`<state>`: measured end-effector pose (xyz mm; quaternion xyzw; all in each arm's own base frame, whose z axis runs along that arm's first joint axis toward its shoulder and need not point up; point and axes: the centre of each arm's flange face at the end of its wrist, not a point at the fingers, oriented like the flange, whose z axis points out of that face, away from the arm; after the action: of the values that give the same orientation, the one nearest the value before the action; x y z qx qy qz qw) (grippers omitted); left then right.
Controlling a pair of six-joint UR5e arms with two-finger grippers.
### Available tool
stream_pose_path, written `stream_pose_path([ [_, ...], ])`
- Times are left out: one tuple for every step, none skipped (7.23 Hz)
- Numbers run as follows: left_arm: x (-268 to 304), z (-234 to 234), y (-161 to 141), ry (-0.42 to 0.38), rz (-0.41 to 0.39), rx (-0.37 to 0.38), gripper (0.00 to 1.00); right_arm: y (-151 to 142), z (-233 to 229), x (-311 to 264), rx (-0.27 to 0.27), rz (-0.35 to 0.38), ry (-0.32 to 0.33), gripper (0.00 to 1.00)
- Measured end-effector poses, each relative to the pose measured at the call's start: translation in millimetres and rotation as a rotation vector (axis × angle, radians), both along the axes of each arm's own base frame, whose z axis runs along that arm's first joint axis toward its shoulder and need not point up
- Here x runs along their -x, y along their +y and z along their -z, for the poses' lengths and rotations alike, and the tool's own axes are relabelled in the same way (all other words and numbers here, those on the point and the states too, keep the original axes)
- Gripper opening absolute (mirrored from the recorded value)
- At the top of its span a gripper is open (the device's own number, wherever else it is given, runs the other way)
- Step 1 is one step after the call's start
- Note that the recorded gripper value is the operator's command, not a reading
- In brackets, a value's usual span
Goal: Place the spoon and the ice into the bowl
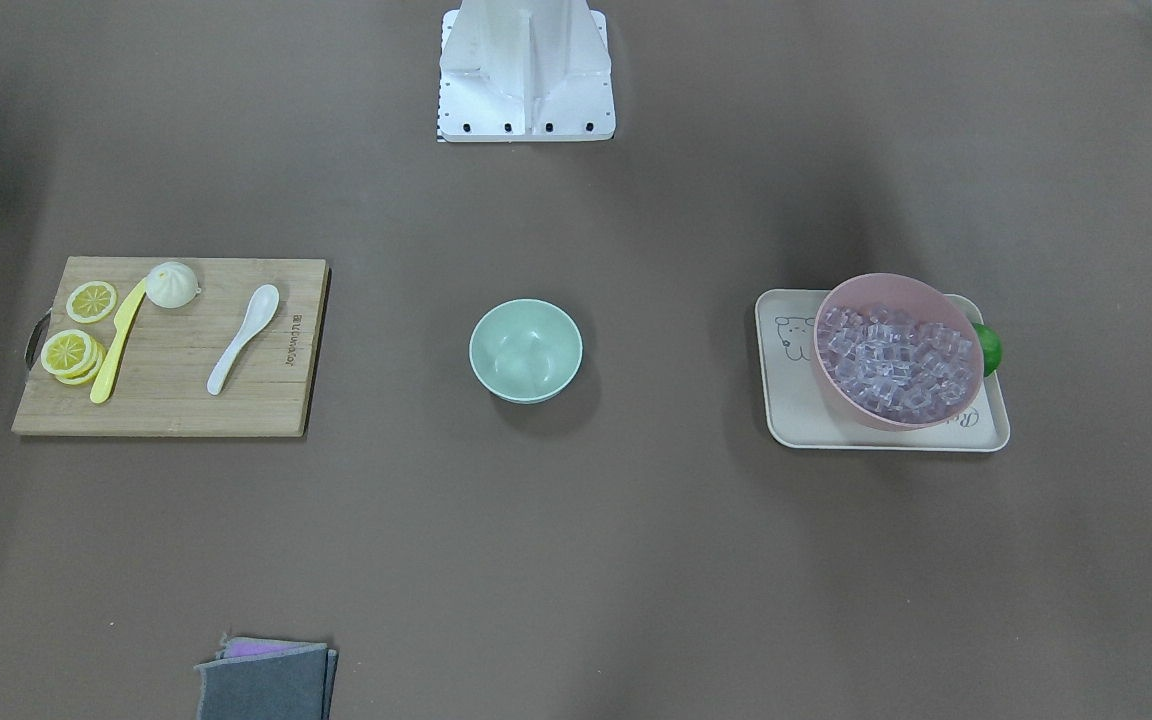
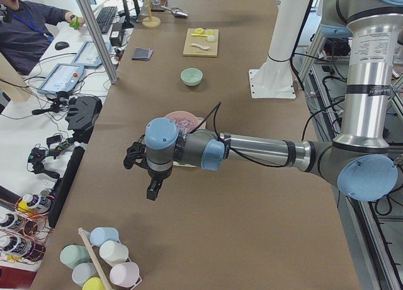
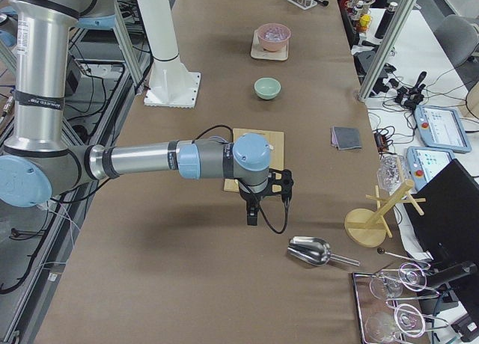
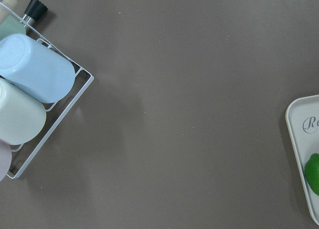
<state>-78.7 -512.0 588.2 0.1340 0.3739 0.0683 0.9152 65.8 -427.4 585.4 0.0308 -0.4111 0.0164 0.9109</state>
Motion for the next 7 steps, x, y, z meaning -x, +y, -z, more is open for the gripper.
stream_pose_path([
  [-0.1, 7.7, -6.4, 0.0, 0.001, -0.014, 0.99, -1.9, 4.5, 1.5, -0.025, 0.002, -0.018, 1.0],
  [0.1, 19.1, -15.4, -0.001, 0.001, -0.043, 0.99, -9.4, 14.9, 2.2, -0.081, 0.001, -0.026, 1.0],
  [0.3, 30.6, -23.4, -0.003, 0.002, -0.092, 0.99, -23.1, 32.1, 2.1, -0.141, -0.022, -0.031, 1.0],
  [0.5, 36.0, -27.5, -0.004, 0.003, -0.139, 0.99, -34.0, 52.9, 2.0, -0.152, -0.078, -0.052, 1.0],
  [0.5, 36.9, -28.7, -0.005, 0.004, -0.164, 0.99, -38.7, 69.8, 2.0, -0.173, -0.121, -0.073, 1.0],
  [0.5, 39.5, -29.3, -0.005, 0.004, -0.187, 0.99, -41.2, 78.9, 2.1, -0.241, -0.134, -0.083, 1.0],
  [0.5, 41.9, -30.0, -0.006, 0.003, -0.215, 0.99, -44.3, 79.3, 1.2, -0.33, -0.133, -0.074, 1.0],
])
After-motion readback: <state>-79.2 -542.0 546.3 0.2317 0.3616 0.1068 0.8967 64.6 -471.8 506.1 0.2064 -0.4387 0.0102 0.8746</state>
